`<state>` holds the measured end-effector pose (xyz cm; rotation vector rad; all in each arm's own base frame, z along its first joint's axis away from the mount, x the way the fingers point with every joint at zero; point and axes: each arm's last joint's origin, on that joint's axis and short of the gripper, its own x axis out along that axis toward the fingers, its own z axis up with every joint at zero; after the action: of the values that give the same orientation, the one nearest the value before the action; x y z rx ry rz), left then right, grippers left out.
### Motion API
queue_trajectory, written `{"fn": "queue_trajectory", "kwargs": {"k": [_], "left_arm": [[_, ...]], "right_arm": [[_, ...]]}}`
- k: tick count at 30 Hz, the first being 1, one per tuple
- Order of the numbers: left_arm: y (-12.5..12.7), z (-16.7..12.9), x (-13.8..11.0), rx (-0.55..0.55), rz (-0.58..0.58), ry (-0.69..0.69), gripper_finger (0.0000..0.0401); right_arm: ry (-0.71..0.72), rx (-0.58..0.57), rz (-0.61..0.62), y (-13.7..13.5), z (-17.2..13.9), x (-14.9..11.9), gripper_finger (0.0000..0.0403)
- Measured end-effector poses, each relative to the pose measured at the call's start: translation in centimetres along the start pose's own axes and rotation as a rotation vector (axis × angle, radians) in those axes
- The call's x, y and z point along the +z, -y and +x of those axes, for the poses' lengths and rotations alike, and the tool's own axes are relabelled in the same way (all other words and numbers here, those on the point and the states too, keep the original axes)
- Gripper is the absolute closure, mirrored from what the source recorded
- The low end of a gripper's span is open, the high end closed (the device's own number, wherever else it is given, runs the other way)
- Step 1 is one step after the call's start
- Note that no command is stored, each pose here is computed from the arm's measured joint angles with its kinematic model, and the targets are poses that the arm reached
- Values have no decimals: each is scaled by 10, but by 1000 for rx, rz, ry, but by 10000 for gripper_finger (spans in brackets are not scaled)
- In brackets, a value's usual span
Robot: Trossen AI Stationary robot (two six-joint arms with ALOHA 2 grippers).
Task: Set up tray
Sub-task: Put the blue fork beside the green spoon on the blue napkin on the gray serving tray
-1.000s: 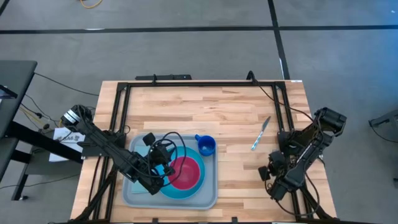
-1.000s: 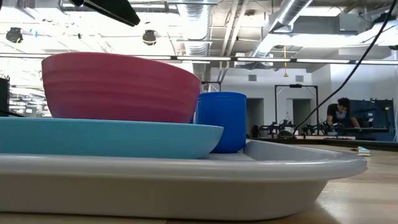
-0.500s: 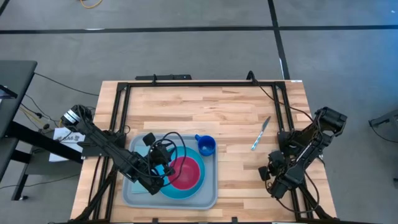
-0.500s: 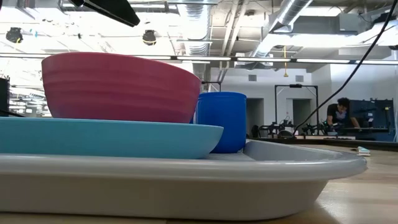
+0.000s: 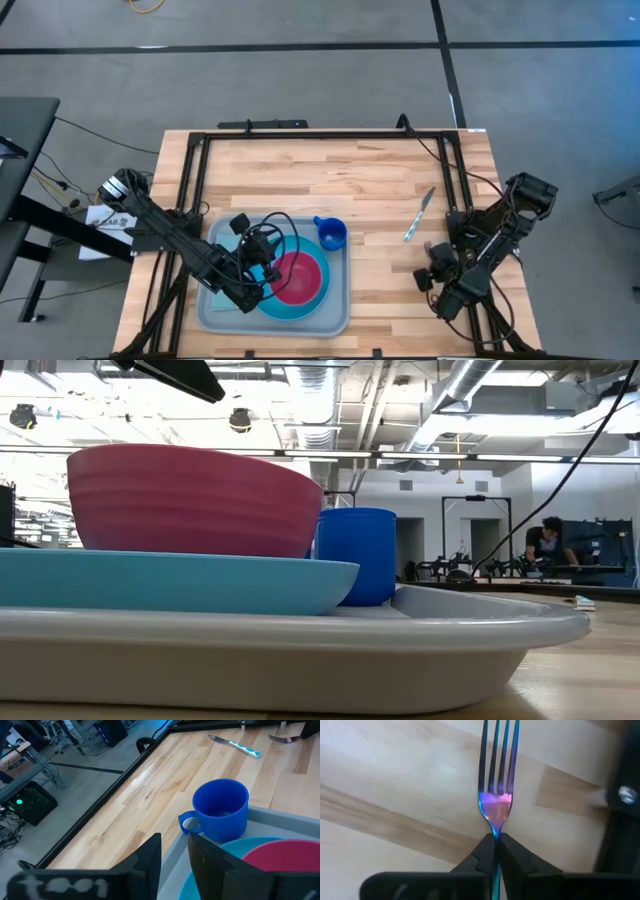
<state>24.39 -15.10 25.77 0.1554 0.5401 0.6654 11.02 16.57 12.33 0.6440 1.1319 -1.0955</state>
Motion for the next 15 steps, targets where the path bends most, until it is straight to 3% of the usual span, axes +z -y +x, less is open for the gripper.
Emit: {"fn": "queue_trajectory", "kwargs": {"k": [3,8,10,15], "left_arm": [[0,1,1,-2,-25,0,313],[4,6,5,-48,-163,-30,313],[10,9,7,-87,-213,-41,313],[26,15,14,-154,-216,8,313]], "right_arm": [[53,83,10,-7,-5,0,397],[210,255,-13,-21,-22,2,397],[299,318,-51,-26,-29,5,400],[608,450,-173,-44,-46,18,399]]}}
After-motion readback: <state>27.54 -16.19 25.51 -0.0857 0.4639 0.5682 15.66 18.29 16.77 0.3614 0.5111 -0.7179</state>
